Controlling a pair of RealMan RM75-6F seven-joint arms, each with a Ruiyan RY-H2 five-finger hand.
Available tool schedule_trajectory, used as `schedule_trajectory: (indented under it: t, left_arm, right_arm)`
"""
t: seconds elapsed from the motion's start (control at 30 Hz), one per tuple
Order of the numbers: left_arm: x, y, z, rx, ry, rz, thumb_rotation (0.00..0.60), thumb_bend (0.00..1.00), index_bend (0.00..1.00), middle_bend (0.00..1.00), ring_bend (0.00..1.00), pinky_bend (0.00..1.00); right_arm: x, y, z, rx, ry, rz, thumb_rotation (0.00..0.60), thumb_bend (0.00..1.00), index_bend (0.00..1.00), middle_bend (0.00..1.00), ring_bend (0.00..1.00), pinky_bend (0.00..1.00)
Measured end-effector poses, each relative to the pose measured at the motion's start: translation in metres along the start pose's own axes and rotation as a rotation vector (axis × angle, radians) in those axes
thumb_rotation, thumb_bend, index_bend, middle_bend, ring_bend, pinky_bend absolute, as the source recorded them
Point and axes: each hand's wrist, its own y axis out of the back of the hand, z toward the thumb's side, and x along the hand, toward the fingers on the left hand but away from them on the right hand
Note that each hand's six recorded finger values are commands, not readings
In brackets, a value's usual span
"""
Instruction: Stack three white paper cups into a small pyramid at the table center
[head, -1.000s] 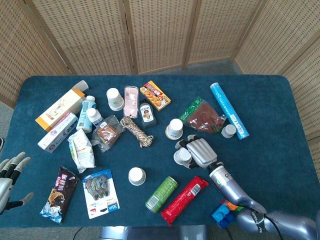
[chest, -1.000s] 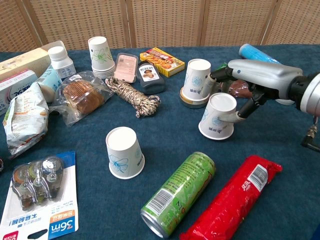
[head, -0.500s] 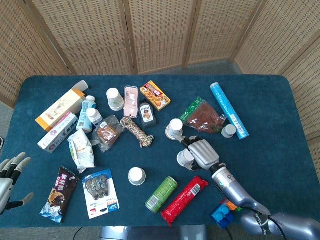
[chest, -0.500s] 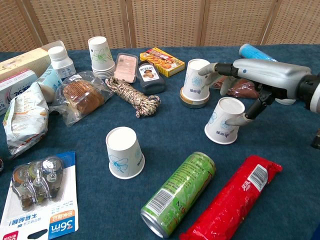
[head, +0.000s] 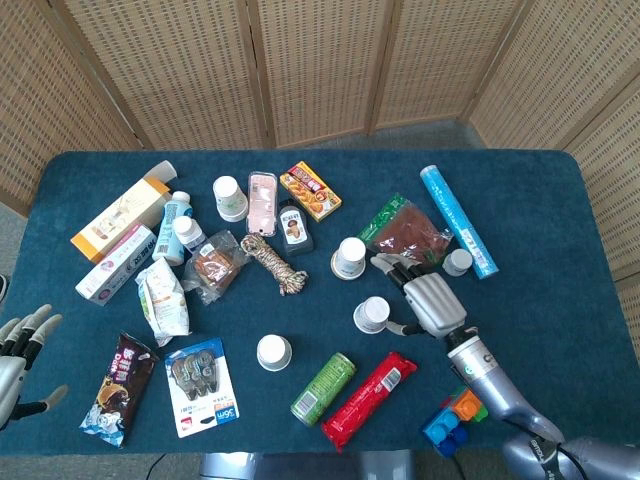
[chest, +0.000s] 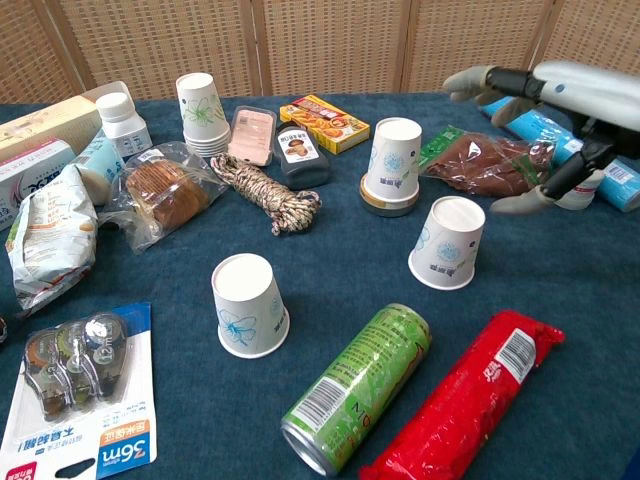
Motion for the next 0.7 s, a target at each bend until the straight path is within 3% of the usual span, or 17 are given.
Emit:
schedule_trajectory:
  t: [0.3,0.47,0.7]
  left_arm:
    - [-0.001,0.001,0.001,-0.006,-0.005,0.004,0.600,0.27,0.00,0.00,0.00,0.00]
    - [-0.001,0.001,0.002,-0.005,-0.010,0.002,0.600,0.27,0.00,0.00,0.00,0.00]
    - [0.003,0.002,0.006,-0.018,-0.025,0.005,0.600,0.27,0.00,0.00,0.00,0.00]
  right_arm:
    - [0.030,0.047,-0.033,-0.033,-0.050,-0.203,0.600,0.15,0.00,0.08,0.12,0.21]
    - [0.058,0.057,-0.062,-0.088,-0.147,-0.247,0.600,0.14,0.00,0.02,0.08,0.18]
    - [0.097,0.066,-0.079,-0.111,-0.221,-0.332,0.600,0.14,0.00,0.02,0.08,0.18]
